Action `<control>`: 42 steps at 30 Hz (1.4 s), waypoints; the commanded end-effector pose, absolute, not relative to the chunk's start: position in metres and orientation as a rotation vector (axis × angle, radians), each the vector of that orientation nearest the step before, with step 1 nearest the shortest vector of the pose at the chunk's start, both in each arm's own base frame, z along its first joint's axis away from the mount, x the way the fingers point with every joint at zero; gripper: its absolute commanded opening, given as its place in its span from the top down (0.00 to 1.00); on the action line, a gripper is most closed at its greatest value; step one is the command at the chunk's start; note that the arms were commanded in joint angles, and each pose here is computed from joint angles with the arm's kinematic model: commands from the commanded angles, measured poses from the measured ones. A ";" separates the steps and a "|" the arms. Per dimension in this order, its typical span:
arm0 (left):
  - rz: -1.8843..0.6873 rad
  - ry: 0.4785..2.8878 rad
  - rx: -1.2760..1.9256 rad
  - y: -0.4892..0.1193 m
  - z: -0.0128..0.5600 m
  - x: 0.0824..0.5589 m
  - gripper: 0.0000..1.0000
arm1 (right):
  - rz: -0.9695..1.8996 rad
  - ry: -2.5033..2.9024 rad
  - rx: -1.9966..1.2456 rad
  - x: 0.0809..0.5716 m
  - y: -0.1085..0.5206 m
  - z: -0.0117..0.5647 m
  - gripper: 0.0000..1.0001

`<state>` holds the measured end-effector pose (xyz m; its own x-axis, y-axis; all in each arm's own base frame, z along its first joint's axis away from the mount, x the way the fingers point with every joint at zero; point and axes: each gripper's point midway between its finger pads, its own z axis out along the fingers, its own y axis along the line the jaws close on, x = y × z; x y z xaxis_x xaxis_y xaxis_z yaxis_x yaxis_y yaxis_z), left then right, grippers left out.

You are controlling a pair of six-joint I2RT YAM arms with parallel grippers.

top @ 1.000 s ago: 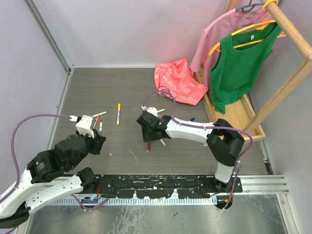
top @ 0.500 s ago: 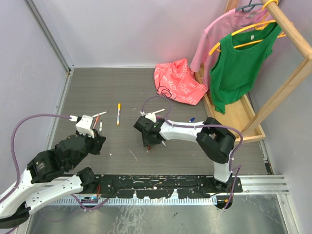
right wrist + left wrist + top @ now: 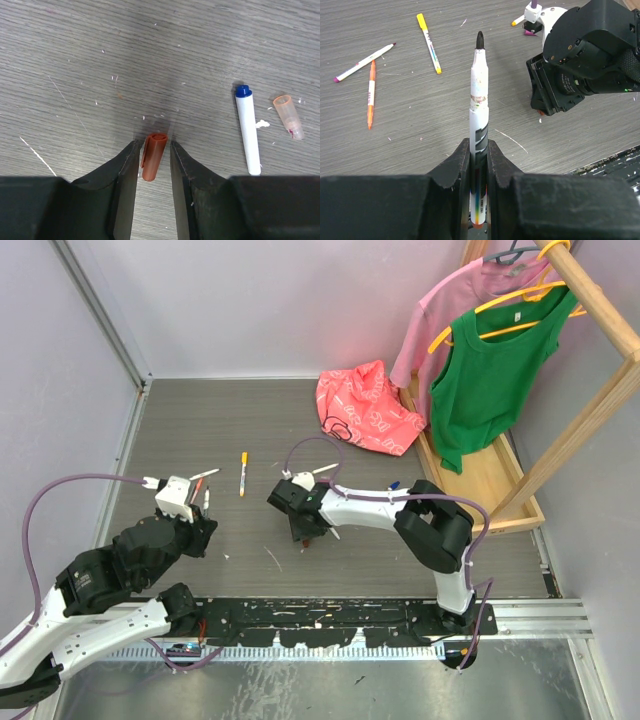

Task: Insert the pens into the pen caps
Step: Insert the pen cap onto the pen.

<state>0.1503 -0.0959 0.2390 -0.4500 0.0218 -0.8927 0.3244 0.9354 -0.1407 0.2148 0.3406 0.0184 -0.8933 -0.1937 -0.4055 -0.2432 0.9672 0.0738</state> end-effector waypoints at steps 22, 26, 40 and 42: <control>-0.362 1.986 0.222 -0.098 0.246 0.155 1.00 | 0.083 2.728 -0.410 0.208 0.338 0.009 0.87; -0.364 1.988 0.226 -0.099 0.245 0.155 1.00 | 0.128 2.708 -0.421 0.208 0.341 0.016 0.99; -0.455 1.916 0.216 -0.102 0.252 0.152 1.00 | 0.430 2.435 -0.477 0.225 0.356 0.096 1.00; -0.477 1.916 0.224 -0.107 0.252 0.151 1.00 | 0.490 2.389 -0.451 0.227 0.354 0.109 1.00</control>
<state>0.1468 -0.0970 0.2366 -0.4264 -0.0129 -0.9045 0.3502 0.9195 -0.1782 0.2139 0.3401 0.0589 -0.8025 -0.2810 -0.5264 -0.3948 0.9115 0.1154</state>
